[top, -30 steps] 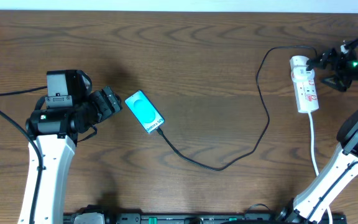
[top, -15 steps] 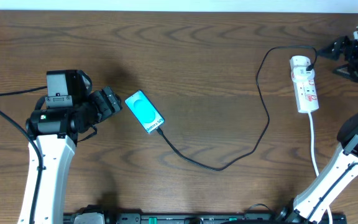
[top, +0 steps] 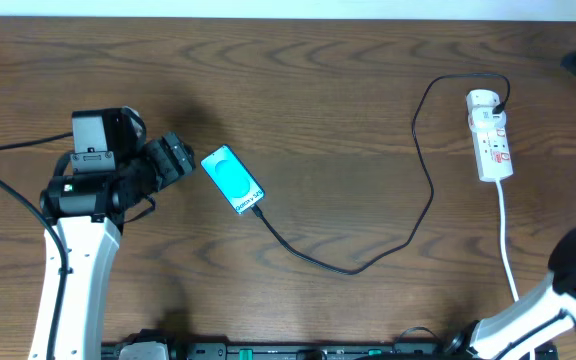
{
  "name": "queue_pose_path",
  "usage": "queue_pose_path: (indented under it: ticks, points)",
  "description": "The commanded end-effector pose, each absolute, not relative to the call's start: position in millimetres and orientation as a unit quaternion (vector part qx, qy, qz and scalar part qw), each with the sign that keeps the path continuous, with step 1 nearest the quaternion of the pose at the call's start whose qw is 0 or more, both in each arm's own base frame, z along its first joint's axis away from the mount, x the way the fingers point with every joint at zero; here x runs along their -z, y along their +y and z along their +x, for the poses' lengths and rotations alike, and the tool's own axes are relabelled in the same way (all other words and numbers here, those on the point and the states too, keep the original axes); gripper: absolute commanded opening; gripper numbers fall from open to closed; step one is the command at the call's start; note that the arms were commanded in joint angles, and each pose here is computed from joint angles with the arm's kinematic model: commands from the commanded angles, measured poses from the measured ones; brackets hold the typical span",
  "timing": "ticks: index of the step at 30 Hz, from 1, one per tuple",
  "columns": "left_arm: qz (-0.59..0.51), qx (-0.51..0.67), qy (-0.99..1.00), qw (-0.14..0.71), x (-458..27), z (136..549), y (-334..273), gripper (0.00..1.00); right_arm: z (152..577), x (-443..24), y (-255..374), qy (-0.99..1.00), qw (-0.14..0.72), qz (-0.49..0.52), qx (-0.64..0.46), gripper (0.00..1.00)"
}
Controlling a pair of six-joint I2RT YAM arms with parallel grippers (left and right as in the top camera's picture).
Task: Plug charger to phone and switch on socket
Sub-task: 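Lift the right gripper up and away from the power strip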
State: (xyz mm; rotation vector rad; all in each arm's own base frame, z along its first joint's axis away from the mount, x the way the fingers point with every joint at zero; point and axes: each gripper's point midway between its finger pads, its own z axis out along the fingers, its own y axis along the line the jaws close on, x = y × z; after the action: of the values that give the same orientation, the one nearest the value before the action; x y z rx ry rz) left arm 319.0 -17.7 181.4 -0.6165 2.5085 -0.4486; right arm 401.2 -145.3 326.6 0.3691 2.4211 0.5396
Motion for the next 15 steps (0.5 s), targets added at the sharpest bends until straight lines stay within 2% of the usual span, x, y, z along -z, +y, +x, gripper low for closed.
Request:
queue_pose_path:
  ticks: [1, 6, 15]
  points:
    - [-0.217, 0.163, 0.916, 0.295, -203.5, 326.0, -13.7, 0.90, 384.2, -360.6, -127.6, 0.912, 0.344, 0.112, -0.190, 0.99]
    - [-0.214, 0.165, 0.912, 0.310, -210.6, 327.6, -13.5, 0.90, 363.2, -380.4, -117.2, 0.911, 0.357, 0.109, -0.175, 0.99]
    - [-0.214, 0.165, 0.911, 0.311, -211.0, 328.2, -13.4, 0.90, 355.2, -378.5, -117.8, 0.916, 0.346, 0.118, -0.164, 0.99]
